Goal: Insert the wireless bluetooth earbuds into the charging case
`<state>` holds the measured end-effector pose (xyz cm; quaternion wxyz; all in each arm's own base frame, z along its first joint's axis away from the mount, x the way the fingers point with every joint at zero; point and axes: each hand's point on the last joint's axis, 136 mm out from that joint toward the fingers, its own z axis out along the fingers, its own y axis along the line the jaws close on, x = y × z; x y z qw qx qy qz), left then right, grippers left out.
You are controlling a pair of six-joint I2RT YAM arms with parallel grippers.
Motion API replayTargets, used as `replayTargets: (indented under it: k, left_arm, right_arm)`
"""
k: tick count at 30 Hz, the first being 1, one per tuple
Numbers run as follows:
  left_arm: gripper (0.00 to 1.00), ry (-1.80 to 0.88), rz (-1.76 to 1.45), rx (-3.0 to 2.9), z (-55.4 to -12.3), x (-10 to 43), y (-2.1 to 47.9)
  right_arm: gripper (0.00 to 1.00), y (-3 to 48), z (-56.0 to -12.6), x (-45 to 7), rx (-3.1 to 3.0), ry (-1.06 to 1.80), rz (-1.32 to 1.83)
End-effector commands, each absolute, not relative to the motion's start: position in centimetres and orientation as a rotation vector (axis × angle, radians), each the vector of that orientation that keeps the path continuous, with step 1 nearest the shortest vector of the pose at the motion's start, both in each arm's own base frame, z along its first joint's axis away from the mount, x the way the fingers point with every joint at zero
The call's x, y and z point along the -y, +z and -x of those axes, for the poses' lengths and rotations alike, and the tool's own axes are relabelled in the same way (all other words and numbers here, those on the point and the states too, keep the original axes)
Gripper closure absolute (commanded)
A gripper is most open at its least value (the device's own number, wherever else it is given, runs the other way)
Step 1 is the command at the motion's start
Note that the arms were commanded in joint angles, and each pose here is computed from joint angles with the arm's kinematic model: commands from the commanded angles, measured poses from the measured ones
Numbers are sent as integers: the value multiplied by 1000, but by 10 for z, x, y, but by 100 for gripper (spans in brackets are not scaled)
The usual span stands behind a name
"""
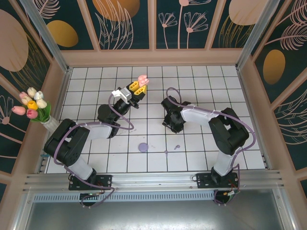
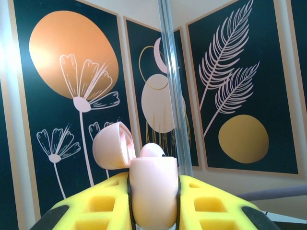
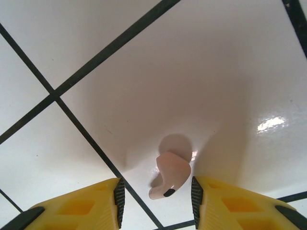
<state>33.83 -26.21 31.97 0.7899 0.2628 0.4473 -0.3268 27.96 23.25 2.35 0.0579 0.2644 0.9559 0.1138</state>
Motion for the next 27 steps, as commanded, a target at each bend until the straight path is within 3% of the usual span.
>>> replayTargets:
  k: [1, 27]
  left_arm:
    - [100, -705, -532, -820, -320, 252, 345]
    - [100, -710, -529, -821, -323, 253, 343]
  right_arm:
    - [57, 31, -286, -226, -2868, 307, -833]
    - [66, 7, -288, -216, -2939, 214, -745]
